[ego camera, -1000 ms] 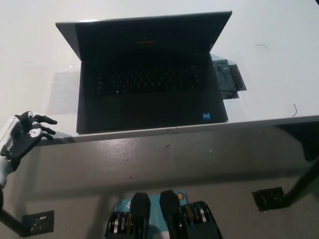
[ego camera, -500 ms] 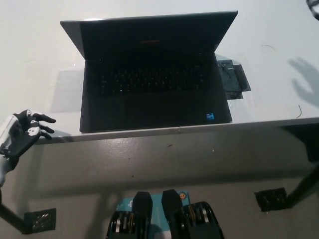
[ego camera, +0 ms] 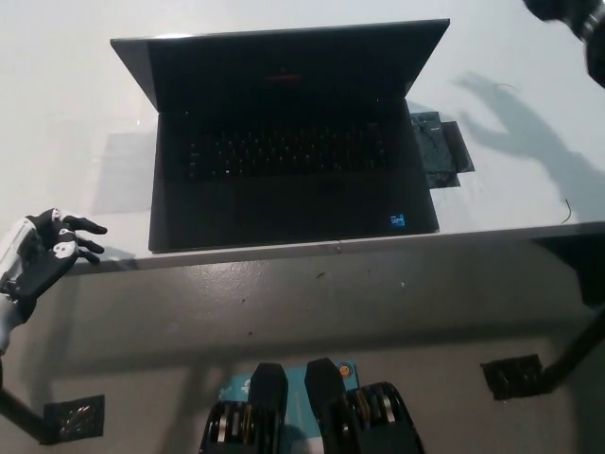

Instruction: The robot uses its right hand to push down on the lid of a laptop kept in the middle of the desk to close it

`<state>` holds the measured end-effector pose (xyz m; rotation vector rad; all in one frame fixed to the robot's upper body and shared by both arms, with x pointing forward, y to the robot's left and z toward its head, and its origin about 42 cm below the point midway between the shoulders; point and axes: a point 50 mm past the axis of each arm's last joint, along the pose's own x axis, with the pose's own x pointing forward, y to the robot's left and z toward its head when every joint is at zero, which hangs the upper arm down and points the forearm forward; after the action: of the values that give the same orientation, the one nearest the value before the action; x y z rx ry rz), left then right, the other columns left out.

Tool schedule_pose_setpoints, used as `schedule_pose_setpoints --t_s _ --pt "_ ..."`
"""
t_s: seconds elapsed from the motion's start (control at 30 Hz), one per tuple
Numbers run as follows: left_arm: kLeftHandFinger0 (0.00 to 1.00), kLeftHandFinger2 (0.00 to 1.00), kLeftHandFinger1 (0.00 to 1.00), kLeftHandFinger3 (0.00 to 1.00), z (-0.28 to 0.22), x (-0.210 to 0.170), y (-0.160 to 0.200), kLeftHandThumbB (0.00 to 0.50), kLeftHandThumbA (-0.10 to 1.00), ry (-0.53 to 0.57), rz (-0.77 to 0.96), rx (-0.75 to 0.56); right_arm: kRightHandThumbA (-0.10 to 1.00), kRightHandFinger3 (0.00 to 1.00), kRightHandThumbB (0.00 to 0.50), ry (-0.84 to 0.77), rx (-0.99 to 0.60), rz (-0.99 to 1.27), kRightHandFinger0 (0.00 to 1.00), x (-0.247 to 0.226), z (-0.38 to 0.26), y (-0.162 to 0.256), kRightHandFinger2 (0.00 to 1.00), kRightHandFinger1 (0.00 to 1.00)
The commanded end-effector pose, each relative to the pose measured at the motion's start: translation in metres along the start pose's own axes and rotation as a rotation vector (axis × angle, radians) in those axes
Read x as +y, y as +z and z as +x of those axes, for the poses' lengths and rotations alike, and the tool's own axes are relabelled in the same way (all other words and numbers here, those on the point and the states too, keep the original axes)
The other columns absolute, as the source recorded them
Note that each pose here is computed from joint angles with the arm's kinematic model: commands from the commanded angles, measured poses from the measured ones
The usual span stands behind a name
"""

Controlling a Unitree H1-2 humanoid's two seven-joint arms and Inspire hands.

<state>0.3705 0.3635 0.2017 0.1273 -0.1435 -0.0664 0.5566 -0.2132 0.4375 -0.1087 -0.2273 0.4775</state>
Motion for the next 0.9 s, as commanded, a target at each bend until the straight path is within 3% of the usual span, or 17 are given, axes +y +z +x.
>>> schedule_pose_setpoints --t_s 0.0,0.13,0.2,0.27,0.4,0.47,0.53,0.6,0.7,0.8,0.87 --pt "0.46 0.53 0.45 0.6 0.007 0.012 0.019 0.097 -0.1 -0.014 0.037 -0.067 0.41 0.97 0.344 0.044 -0.125 -0.125 1.0 0.015 0.023 0.062 0.84 1.0" --pt "0.47 0.52 0.45 0.6 0.007 0.011 0.02 0.108 -0.1 -0.004 0.027 -0.057 0.38 0.98 0.273 0.064 -0.123 -0.126 1.0 0.038 0.035 0.067 0.81 1.0" --pt "0.46 0.52 0.45 0.59 0.008 0.011 0.021 0.105 -0.1 -0.007 0.013 -0.054 0.35 0.99 0.261 0.084 -0.12 -0.114 1.0 0.047 0.039 0.066 0.8 0.98" --pt "0.44 0.52 0.44 0.57 0.009 0.01 0.022 0.109 -0.1 -0.009 0.027 -0.069 0.31 1.0 0.221 0.108 -0.109 -0.108 1.0 0.056 0.042 0.061 0.83 1.0" --pt "0.46 0.52 0.45 0.55 0.01 0.011 0.024 0.118 -0.1 -0.01 0.029 -0.068 0.33 0.99 0.248 0.138 -0.069 -0.119 1.0 0.075 0.05 0.037 0.82 1.0" --pt "0.46 0.52 0.45 0.56 0.013 0.012 0.027 0.108 -0.1 -0.019 0.053 -0.09 0.31 0.99 0.226 0.135 -0.064 -0.113 1.0 0.076 0.051 0.032 0.8 1.0" --pt "0.44 0.51 0.43 0.55 0.013 0.012 0.028 0.121 -0.1 -0.013 0.043 -0.082 0.28 0.96 0.224 0.127 -0.038 -0.079 1.0 0.082 0.054 0.019 0.83 1.0" --pt "0.44 0.5 0.44 0.55 0.012 0.011 0.03 0.127 -0.1 -0.005 0.048 -0.072 0.27 0.91 0.226 0.129 0.016 -0.033 1.0 0.092 0.054 -0.003 0.78 0.94" --pt "0.43 0.5 0.43 0.56 0.014 0.013 0.029 0.125 -0.1 -0.012 0.068 -0.096 0.25 0.89 0.219 0.149 0.03 -0.036 1.0 0.095 0.053 -0.018 0.79 0.95" --pt "0.43 0.52 0.45 0.56 0.012 0.012 0.031 0.121 -0.1 -0.005 0.076 -0.079 0.34 0.92 0.251 0.144 0.073 -0.115 1.0 0.097 0.048 -0.04 0.84 0.99" --pt "0.44 0.52 0.45 0.56 0.012 0.012 0.031 0.115 -0.1 -0.006 0.075 -0.086 0.35 0.91 0.275 0.137 0.083 -0.119 1.0 0.094 0.047 -0.05 0.81 0.95"
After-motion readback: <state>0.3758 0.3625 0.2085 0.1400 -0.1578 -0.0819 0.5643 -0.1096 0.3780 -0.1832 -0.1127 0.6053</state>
